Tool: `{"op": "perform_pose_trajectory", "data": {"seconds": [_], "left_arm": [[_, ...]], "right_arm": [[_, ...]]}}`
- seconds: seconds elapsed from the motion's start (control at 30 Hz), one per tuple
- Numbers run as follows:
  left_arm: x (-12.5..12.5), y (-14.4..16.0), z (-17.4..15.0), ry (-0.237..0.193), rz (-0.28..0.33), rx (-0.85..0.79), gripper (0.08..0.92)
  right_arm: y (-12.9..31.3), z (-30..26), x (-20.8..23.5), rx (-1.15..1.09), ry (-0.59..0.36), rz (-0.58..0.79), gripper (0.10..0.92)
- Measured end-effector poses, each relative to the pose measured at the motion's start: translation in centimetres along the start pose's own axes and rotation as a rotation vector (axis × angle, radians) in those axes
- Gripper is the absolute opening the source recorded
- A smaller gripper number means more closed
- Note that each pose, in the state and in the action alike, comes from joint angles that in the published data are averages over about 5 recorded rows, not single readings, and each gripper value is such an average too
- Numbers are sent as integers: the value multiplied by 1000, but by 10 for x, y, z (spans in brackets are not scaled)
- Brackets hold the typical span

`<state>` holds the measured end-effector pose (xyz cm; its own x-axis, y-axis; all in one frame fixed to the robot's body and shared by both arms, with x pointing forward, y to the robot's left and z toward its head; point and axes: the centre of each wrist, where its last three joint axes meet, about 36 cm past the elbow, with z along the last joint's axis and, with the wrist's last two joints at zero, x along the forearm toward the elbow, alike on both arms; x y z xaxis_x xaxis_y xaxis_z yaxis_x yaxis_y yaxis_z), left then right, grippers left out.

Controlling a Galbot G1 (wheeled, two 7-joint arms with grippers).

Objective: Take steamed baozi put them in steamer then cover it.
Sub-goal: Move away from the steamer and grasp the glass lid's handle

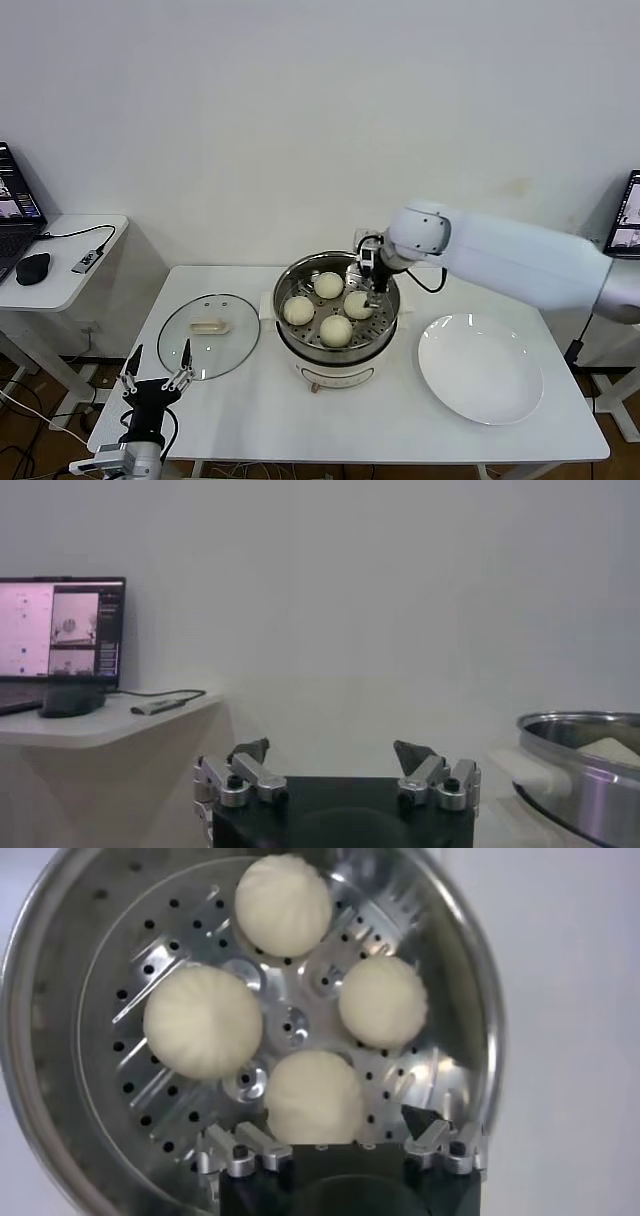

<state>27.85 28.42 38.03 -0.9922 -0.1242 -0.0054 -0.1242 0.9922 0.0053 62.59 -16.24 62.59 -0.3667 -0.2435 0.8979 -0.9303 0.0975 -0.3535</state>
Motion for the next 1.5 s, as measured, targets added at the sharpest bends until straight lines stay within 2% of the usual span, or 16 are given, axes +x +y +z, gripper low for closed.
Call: {"op": "perform_pose_trajectory", "data": {"seconds": [0.2,0.4,0.67,1.07,1.27,1.5], "left_arm": [[0,-1,0,0,7,0,823],[-1,-2,2,2,13,0,823],[1,-4,4,3,11,4,823],[4,-10,14,2,10,-2,823],[0,-7,19,-6,-6,-87,823],[-18,18,29,-11,18,-405,823]], "right_arm": [[11,26,26,-47,-82,62,823],[40,68,35,-117,-235,186,823],[86,116,11,-237,-490,417,823],[148,154,-35,-372,-861,789,823],[196,188,-48,-527,-895,963,823],[267,231,-53,-734,-797,1113,823]]}}
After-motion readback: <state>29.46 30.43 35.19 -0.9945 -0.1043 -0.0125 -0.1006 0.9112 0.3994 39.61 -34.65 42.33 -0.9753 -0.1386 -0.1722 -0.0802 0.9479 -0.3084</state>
